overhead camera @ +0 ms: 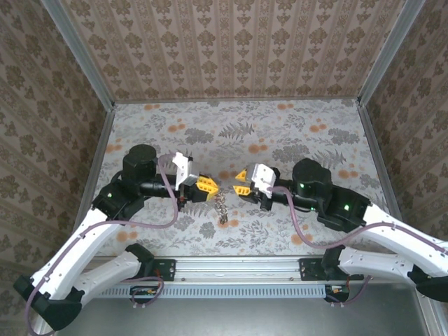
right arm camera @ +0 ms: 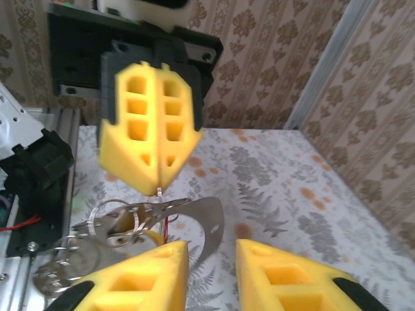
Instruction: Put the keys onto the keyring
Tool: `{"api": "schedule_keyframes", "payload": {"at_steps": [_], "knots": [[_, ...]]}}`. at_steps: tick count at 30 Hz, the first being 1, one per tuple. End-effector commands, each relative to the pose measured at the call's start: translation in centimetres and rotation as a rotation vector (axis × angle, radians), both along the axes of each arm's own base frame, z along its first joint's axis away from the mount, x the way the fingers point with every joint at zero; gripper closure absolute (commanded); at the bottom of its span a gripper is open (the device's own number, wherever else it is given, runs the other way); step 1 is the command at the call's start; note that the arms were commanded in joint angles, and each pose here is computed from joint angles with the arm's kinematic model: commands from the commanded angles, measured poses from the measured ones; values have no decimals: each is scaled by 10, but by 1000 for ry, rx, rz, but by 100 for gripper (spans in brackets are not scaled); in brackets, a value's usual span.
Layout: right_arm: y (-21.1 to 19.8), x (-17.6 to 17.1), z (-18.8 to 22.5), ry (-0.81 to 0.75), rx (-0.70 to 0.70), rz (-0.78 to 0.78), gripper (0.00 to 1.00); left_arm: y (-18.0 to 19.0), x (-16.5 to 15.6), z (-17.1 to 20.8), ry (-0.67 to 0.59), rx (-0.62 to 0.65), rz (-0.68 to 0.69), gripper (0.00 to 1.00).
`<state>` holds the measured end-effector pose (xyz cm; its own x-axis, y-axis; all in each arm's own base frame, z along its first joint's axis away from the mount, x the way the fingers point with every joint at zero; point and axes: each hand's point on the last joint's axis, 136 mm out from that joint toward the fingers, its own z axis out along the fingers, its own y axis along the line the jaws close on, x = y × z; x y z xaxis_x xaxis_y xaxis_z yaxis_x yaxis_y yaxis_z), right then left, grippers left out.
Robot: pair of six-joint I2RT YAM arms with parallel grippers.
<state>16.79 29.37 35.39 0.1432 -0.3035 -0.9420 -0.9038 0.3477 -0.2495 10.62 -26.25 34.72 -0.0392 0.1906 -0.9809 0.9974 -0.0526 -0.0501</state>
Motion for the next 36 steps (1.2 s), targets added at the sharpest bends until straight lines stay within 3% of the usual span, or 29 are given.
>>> {"api": "schedule_keyframes", "payload": {"at_steps": [1,10,28,36], "knots": [[15,-22,21,86,92,183,72,2,-6,21,-73,-74,2,100],[19,-42,25,84,118,327,70,2,-7,38,-115,-182,25,100],[3,-23,42,-17,215,193,70,0,-14,46,-121,-223,6,100],[10,-12,31,38,173,205,70,-2,-16,47,-115,-218,-12,100]]}}
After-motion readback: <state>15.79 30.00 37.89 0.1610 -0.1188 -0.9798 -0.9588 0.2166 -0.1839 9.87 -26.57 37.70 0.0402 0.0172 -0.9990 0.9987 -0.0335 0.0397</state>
